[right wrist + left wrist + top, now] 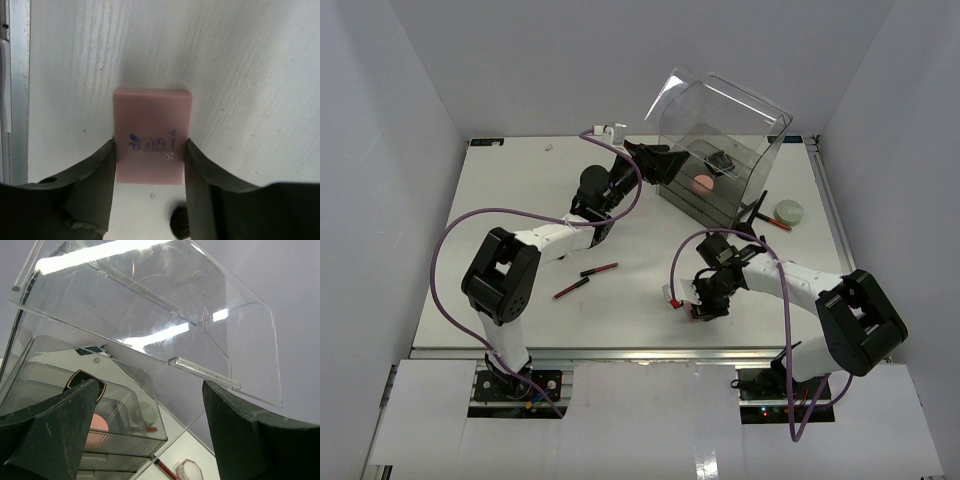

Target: Organize the makeup

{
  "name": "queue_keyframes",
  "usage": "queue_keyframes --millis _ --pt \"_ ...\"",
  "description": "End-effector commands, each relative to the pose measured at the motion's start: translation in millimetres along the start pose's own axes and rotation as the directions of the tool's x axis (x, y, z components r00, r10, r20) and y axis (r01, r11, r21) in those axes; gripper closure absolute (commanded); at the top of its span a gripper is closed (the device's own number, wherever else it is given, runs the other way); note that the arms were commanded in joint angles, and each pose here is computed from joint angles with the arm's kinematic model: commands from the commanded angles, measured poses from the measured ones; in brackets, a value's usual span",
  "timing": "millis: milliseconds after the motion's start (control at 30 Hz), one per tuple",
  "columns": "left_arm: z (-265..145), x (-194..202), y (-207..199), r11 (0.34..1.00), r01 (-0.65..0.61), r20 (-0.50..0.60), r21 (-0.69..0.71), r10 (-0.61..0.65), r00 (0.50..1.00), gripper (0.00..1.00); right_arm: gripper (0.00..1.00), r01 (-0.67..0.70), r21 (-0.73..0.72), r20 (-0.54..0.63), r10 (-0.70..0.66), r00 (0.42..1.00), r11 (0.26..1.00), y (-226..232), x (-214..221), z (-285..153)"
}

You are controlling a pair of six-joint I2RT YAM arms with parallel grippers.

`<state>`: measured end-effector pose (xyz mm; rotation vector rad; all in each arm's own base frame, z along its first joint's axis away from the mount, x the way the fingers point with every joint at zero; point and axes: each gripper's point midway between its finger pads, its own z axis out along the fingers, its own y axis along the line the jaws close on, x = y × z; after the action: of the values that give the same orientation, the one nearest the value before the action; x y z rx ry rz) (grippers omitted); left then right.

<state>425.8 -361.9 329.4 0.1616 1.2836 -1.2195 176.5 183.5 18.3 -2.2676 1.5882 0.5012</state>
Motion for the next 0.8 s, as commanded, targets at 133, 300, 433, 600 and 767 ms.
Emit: queue_keyframes --millis 133,300,433,600,767 --pt "9 -53 -30 0.999 -0.015 0.111 0.049 0.01 0.994 0.04 0.86 0.008 0.19 0.006 -0.009 1.0 0.982 -57 -33 -34" --pt "12 -59 -34 0.999 -0.015 0.118 0.052 0.009 0.993 0.04 0.91 -0.066 0.501 0.006 0.073 0.997 0.863 -121 -52 -83" --pt "13 -64 -37 0.999 -0.014 0.123 0.052 0.008 0.992 0.04 0.91 -0.077 0.7 -0.012 0.12 0.993 0.71 -160 -54 -125" --pt "16 -70 -39 0.999 -0.014 0.128 0.052 0.007 0.992 0.04 0.92 -0.017 0.856 -0.068 0.144 0.987 0.518 -191 -52 -169" --pt "19 -74 -40 0.999 -0.013 0.13 0.047 0.007 0.991 0.04 0.92 0.047 0.923 -0.114 0.153 0.982 0.382 -203 -50 -197"
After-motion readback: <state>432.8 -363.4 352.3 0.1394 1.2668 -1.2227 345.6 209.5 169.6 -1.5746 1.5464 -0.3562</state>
